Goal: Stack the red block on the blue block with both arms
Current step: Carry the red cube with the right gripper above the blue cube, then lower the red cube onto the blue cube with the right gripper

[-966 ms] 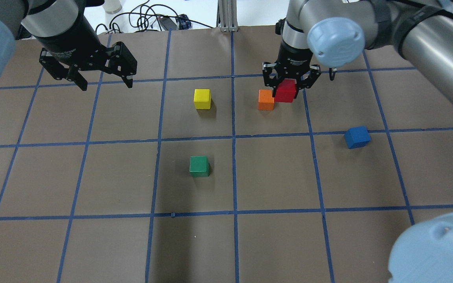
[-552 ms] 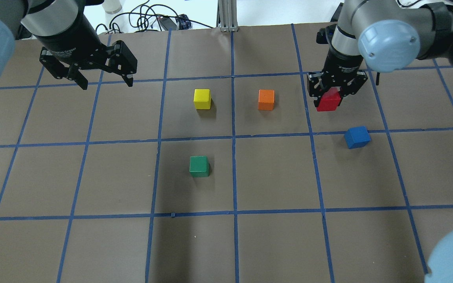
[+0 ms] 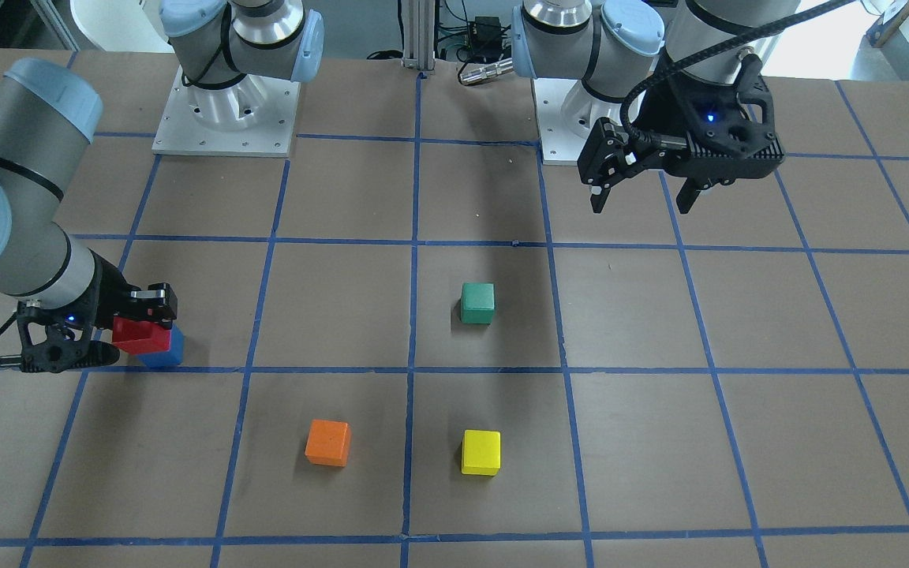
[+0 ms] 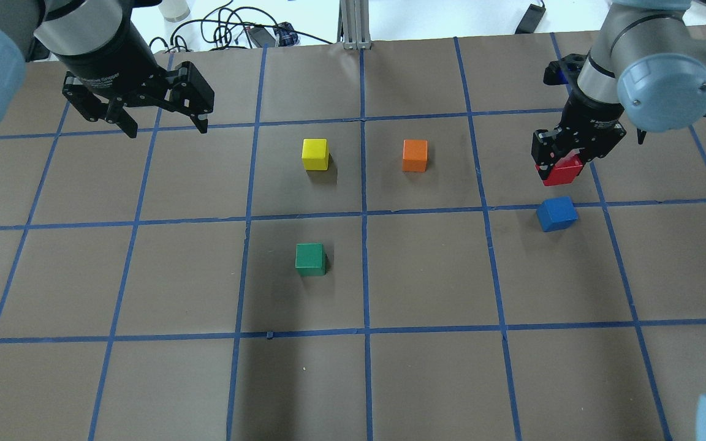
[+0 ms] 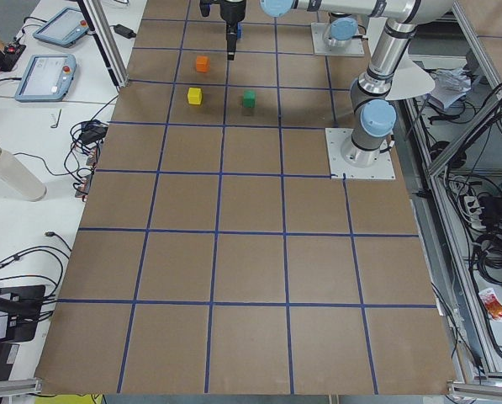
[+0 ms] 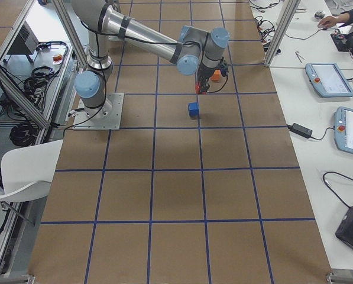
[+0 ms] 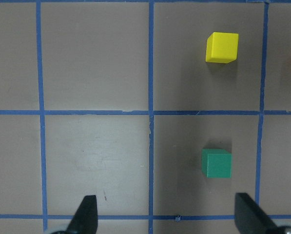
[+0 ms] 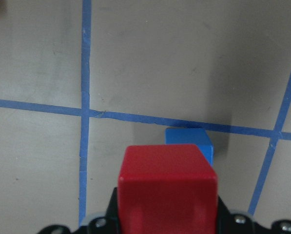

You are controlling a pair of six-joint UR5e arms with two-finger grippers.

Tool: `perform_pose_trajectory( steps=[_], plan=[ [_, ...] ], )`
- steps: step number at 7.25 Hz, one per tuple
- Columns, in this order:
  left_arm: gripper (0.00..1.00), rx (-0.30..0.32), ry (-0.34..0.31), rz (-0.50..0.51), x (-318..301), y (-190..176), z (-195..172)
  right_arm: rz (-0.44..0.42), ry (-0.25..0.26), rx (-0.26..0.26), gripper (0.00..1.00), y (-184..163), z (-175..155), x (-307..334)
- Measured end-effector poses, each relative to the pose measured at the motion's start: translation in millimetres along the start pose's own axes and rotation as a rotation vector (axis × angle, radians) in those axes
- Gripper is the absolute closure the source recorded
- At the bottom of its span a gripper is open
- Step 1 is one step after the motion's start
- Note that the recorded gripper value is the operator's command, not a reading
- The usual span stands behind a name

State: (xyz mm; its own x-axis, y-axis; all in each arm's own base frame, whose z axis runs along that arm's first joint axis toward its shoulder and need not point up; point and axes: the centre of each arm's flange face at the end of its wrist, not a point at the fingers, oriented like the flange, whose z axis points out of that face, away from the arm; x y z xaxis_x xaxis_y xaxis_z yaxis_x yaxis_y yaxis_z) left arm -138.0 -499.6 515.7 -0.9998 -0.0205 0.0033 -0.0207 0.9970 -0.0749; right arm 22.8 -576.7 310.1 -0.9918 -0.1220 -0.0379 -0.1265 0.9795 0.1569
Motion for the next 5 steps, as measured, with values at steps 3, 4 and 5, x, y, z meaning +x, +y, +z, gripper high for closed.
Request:
perform_pose_trajectory(
  steps=[3,4,5],
  plan=[
    [0.00,0.004,0.000,0.000,0,-1,0,-0.031,0.017,0.043,1.00,6,13,11],
    [0.00,0.004,0.000,0.000,0,-1,0,-0.041,0.023,0.068,1.00,12,20,20],
    [0.00,0.004,-0.002,0.000,0,0,1,-0.051,0.030,0.089,1.00,17,27,26]
  ],
)
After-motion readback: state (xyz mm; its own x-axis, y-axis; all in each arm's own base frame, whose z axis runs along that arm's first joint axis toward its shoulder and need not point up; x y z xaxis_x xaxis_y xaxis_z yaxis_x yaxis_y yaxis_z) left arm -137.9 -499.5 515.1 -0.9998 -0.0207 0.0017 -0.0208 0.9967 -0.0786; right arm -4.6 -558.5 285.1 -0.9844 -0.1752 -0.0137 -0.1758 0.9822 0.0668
